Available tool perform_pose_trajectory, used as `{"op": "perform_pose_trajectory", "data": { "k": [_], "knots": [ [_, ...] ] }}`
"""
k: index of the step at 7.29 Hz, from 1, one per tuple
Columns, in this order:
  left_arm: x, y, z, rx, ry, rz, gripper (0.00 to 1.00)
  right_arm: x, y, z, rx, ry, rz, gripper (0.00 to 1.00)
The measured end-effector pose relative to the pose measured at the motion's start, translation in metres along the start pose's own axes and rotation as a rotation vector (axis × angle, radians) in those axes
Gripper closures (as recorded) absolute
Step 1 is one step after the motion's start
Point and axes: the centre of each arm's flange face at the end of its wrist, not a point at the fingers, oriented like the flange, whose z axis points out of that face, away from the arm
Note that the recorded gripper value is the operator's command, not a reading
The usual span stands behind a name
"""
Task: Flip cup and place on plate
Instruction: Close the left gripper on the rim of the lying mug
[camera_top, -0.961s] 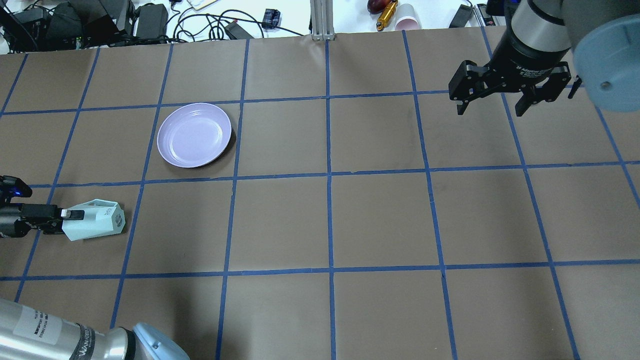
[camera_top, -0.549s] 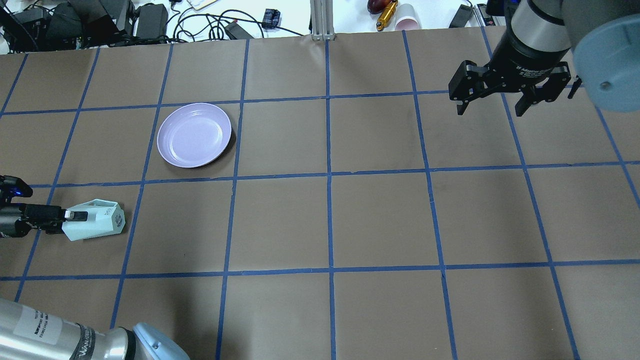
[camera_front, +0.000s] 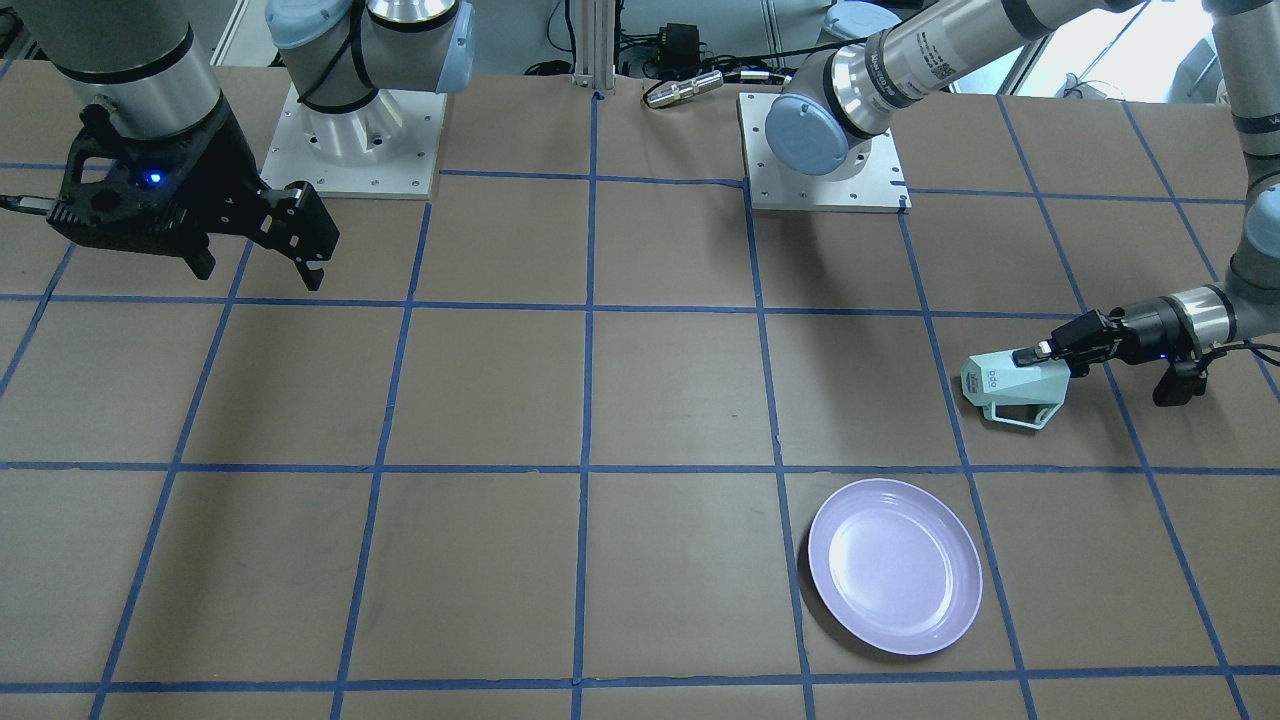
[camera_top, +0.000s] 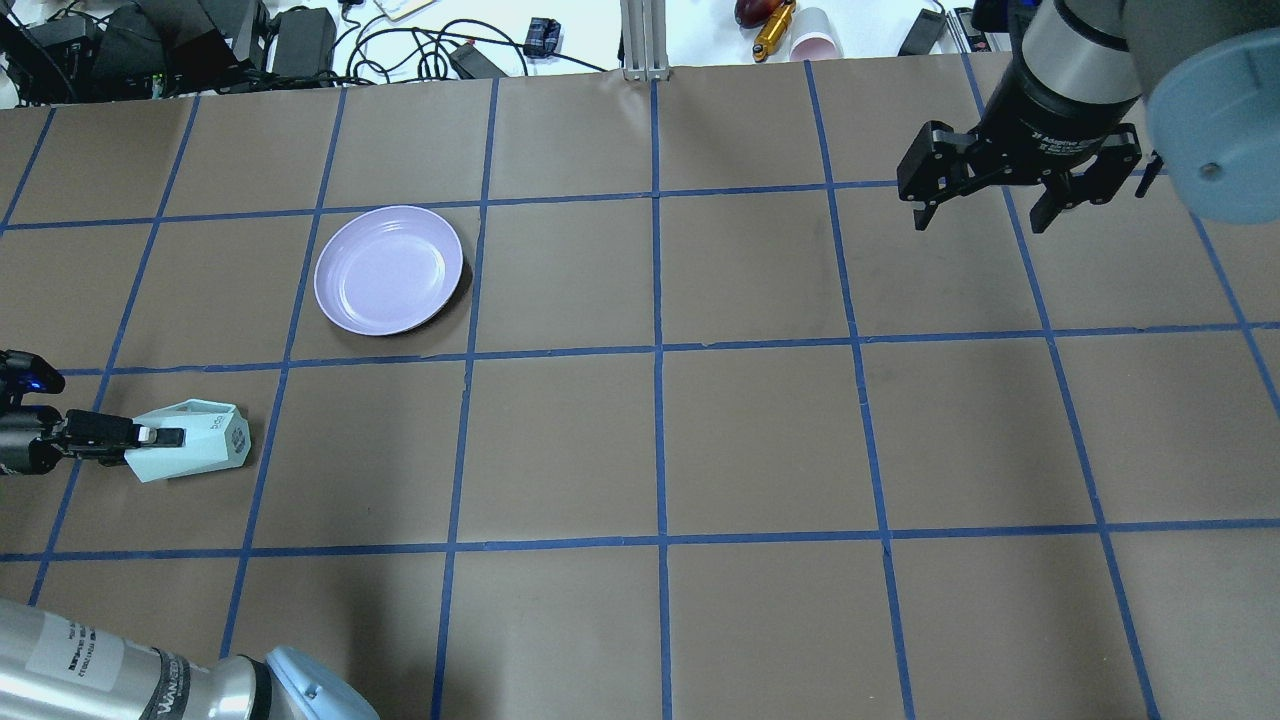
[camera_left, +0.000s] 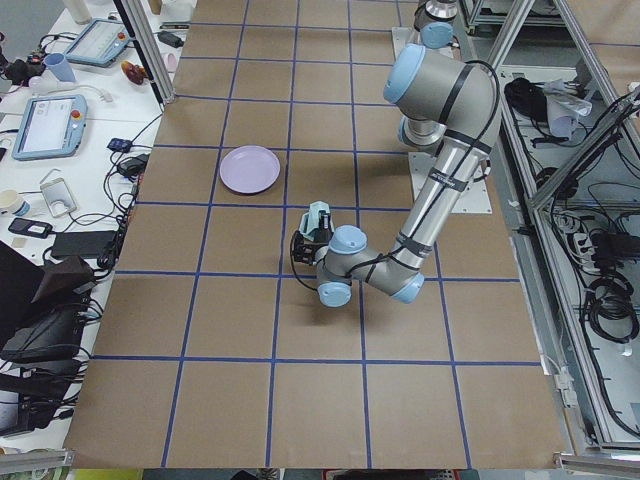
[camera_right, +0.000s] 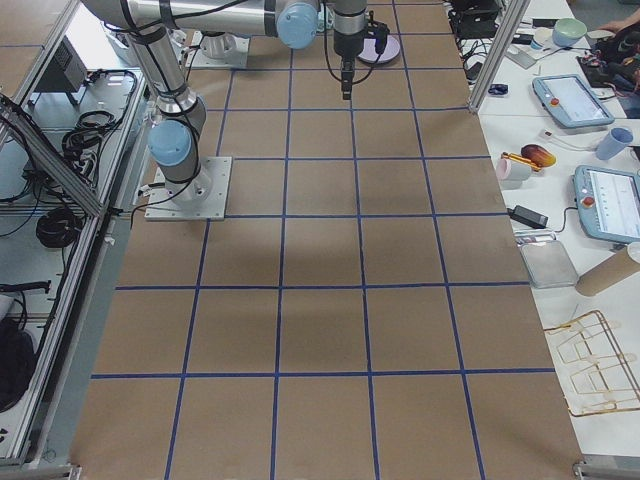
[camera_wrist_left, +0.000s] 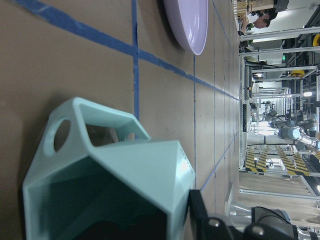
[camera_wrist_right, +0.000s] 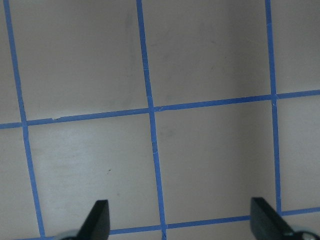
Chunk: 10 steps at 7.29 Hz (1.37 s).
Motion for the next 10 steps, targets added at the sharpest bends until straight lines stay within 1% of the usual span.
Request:
{"op": "perform_pose_trajectory", "data": {
  "k": [10],
  "knots": [
    [0.010,-0.003,-0.002,0.009,-0.002,-0.016,1.00,0.000,0.000,0.000,0.001,0.000,0.000,0.00]
  ]
}}
